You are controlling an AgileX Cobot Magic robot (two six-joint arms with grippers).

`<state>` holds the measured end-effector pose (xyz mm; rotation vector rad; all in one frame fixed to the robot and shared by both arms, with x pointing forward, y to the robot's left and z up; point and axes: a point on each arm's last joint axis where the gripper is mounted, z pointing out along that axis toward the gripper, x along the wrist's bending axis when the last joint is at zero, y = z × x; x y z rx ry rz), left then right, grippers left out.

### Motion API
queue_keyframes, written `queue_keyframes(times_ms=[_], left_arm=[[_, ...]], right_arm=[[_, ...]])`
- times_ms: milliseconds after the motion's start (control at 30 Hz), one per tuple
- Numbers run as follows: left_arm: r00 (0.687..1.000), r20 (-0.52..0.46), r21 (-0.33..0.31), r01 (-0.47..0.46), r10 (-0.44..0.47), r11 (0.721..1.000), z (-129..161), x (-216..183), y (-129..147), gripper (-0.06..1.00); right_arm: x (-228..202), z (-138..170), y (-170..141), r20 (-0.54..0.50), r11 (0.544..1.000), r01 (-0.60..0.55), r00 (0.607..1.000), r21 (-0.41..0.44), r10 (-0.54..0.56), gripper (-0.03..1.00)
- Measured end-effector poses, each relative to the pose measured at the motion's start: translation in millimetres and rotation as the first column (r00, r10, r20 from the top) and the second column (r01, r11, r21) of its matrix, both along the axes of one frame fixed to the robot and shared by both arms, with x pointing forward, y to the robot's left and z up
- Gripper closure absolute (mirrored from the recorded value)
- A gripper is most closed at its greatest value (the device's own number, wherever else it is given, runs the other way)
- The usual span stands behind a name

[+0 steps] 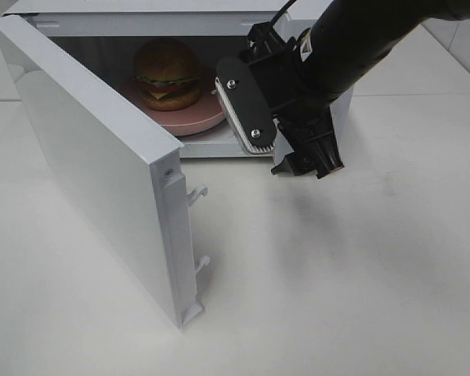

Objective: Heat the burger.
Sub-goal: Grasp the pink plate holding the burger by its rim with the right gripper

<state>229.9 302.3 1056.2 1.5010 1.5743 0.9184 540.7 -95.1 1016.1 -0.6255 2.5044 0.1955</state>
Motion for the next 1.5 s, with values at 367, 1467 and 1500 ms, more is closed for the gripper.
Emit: queue_keyframes(times_ms=[367,1467,1500], left_arm=[[1.000,0.000,0.000,0.000,0.000,1.000,0,0,0,-0.05],[1.000,0.000,0.000,0.000,0.000,1.000,0,0,0,-0.05],[1.000,0.000,0.000,0.000,0.000,1.000,0,0,0,-0.05]], right_arm=[[15,-10,27,0.027,0.999,-0.040,0.999,0.016,0.039,0.06],[75,-64,88,0.026,0.996,0.006,1.000,0.088,-0.008,0.11],[78,-65,91,0.028,0.996,0.010,1.000,0.094,-0.013,0.11]])
